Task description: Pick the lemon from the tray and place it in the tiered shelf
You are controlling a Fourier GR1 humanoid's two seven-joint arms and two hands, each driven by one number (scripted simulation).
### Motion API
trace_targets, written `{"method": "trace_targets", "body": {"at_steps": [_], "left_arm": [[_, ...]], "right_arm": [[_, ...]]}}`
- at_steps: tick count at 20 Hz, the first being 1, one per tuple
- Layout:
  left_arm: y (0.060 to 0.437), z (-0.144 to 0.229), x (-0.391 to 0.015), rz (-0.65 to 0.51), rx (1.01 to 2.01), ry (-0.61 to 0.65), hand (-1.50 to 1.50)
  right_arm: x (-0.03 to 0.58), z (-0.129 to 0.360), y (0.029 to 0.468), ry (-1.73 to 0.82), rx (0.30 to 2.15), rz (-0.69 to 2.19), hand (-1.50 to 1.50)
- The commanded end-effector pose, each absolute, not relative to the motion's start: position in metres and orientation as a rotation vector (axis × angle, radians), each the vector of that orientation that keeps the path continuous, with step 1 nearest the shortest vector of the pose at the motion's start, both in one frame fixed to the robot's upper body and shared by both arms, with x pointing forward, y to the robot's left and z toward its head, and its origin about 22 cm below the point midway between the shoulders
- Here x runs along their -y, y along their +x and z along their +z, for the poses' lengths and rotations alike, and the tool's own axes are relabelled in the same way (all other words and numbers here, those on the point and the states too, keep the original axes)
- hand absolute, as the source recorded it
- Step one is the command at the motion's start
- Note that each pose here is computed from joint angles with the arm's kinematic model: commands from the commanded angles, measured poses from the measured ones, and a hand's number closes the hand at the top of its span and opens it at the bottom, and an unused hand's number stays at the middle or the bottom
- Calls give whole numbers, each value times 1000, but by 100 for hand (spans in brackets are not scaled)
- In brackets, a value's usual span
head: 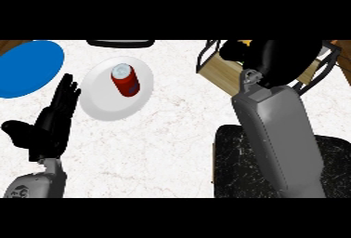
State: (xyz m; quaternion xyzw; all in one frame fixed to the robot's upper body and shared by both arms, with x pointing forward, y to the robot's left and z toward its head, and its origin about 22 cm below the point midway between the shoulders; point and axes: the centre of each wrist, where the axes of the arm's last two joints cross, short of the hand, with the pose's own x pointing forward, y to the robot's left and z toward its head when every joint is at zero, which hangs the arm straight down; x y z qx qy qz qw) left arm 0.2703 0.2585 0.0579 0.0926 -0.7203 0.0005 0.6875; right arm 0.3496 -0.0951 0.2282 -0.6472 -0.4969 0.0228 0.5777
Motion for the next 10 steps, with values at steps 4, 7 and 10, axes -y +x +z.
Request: {"method": "trace_targets", "body": {"at_steps": [4, 7, 10], "left_arm": [[271, 54, -252, 29, 1600, 225, 0], [267, 59, -255, 22, 1616, 208, 0], [261, 59, -247, 16, 1628, 201, 0]], "right_arm": [[88, 222, 363, -1453, 1032, -192, 150], [115, 198, 387, -1472, 1035, -203, 150], [113, 187, 390, -1480, 1049, -220, 150]]}}
